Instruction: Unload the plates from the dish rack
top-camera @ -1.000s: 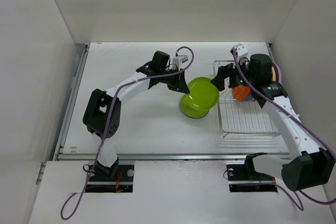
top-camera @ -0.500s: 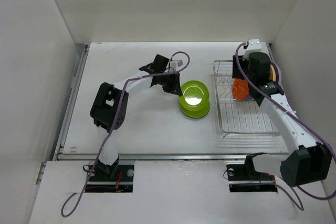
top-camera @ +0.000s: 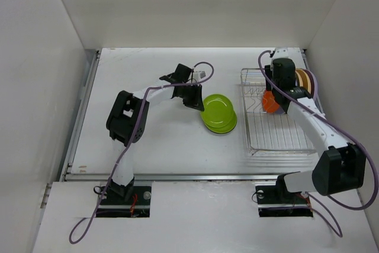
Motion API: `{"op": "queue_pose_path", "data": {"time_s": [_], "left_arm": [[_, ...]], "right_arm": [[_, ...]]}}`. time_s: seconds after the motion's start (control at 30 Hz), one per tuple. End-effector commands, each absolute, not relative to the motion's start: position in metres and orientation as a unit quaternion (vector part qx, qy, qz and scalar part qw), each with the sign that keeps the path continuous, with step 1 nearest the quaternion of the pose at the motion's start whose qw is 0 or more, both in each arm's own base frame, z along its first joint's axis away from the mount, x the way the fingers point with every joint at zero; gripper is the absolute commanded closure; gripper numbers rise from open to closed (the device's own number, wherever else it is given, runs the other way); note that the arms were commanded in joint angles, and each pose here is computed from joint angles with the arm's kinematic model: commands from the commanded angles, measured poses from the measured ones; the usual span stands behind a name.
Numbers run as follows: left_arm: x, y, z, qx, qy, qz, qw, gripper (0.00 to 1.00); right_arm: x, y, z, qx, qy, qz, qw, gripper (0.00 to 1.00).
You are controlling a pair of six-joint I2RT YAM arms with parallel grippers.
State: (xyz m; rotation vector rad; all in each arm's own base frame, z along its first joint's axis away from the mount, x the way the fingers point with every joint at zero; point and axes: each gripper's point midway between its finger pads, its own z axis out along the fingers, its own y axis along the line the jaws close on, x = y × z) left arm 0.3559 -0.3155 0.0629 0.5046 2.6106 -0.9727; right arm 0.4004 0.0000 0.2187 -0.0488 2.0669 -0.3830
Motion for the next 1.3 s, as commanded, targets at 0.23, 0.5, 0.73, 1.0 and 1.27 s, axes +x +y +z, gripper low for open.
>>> {"op": "queue_pose_path", "data": {"time_s": [0.23,0.5,0.73,1.0,1.27], "left_arm": [[0.358,-0.326,0.072,0.187,0.908,-0.340,0.160,0.85],[0.359,-0.327,0.078,0.188,0.906,-0.341,0.164,0.56],[0.360,-0.327,0.099,0.193,0.899,-0.348,0.184,0.43],[0.360,-0.328,0.120,0.198,0.891,-0.354,0.204,0.38],[0.360,-0.327,0.129,0.200,0.887,-0.357,0.213,0.38]], "right_arm": [[0.406,-0.019,0.223,-0.011,0.849,-0.218,0.481,0.52],[0.406,-0.024,0.205,-0.022,0.860,-0.238,0.451,0.53],[0.407,-0.028,0.189,-0.033,0.868,-0.257,0.425,0.57],[0.405,-0.038,0.178,-0.031,0.873,-0.273,0.403,0.62],[0.404,-0.041,0.176,-0.031,0.876,-0.271,0.398,0.92]]}}
